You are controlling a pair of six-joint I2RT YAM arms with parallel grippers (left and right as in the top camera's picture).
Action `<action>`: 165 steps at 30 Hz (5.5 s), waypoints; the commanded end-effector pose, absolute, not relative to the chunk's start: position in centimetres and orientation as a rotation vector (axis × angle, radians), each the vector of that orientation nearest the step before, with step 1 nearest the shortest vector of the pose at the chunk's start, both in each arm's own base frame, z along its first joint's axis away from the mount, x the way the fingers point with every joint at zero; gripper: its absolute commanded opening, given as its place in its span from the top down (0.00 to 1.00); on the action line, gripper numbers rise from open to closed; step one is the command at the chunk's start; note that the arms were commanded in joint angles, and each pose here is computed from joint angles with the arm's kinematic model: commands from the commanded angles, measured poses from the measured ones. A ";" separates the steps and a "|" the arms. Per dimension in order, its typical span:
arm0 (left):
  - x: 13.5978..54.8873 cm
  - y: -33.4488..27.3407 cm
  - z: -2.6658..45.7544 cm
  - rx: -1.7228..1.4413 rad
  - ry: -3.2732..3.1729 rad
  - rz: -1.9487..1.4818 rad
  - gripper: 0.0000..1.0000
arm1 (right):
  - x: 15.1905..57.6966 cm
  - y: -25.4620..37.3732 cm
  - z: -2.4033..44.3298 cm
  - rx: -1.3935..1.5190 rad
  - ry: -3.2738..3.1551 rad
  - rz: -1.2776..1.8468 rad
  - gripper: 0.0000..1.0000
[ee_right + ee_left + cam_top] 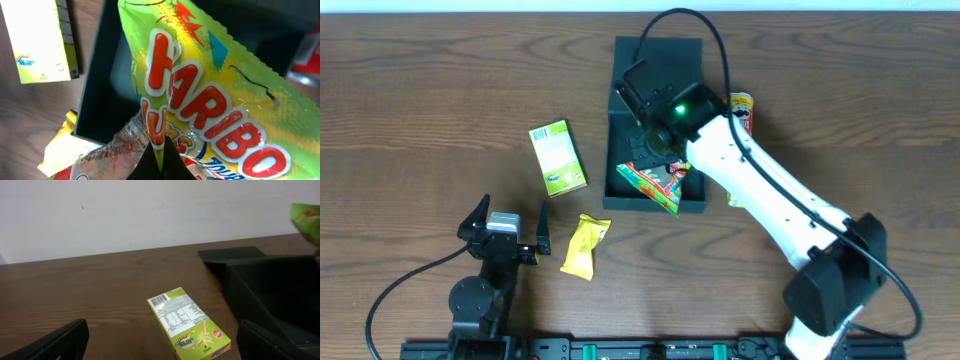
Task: Pack container
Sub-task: 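Lift the Haribo bag with the right gripper and carry it into the box, then lower the bag into the box and open the right gripper, then move the right gripper right and forward to the red Pringles can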
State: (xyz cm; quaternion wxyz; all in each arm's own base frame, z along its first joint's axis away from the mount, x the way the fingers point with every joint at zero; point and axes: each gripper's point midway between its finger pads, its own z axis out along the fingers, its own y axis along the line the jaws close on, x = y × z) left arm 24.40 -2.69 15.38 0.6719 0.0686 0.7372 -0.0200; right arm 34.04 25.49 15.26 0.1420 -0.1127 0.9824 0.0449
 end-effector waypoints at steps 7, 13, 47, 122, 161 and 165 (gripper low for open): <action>24.3 -2.7 13.6 0.160 1.723 -0.049 0.05 | 36.9 27.1 13.2 -0.539 2.764 0.117 0.94; 24.3 -2.7 13.6 0.160 1.723 -0.049 0.05 | 38.1 27.9 10.8 -0.658 2.735 0.095 0.93; 24.3 -2.7 13.6 0.160 1.723 -0.049 0.05 | 32.6 29.1 5.5 -0.532 2.973 0.352 0.99; 24.3 -2.7 13.6 0.160 1.723 -0.049 0.05 | 34.3 25.8 15.6 -0.449 2.638 0.075 0.99; 24.3 -2.7 13.6 0.160 1.723 -0.049 0.05 | 29.3 8.0 19.5 -0.113 2.721 0.053 0.18; 24.3 -2.7 13.6 0.160 1.723 -0.049 0.05 | 30.4 8.3 18.6 -0.209 2.731 0.028 0.01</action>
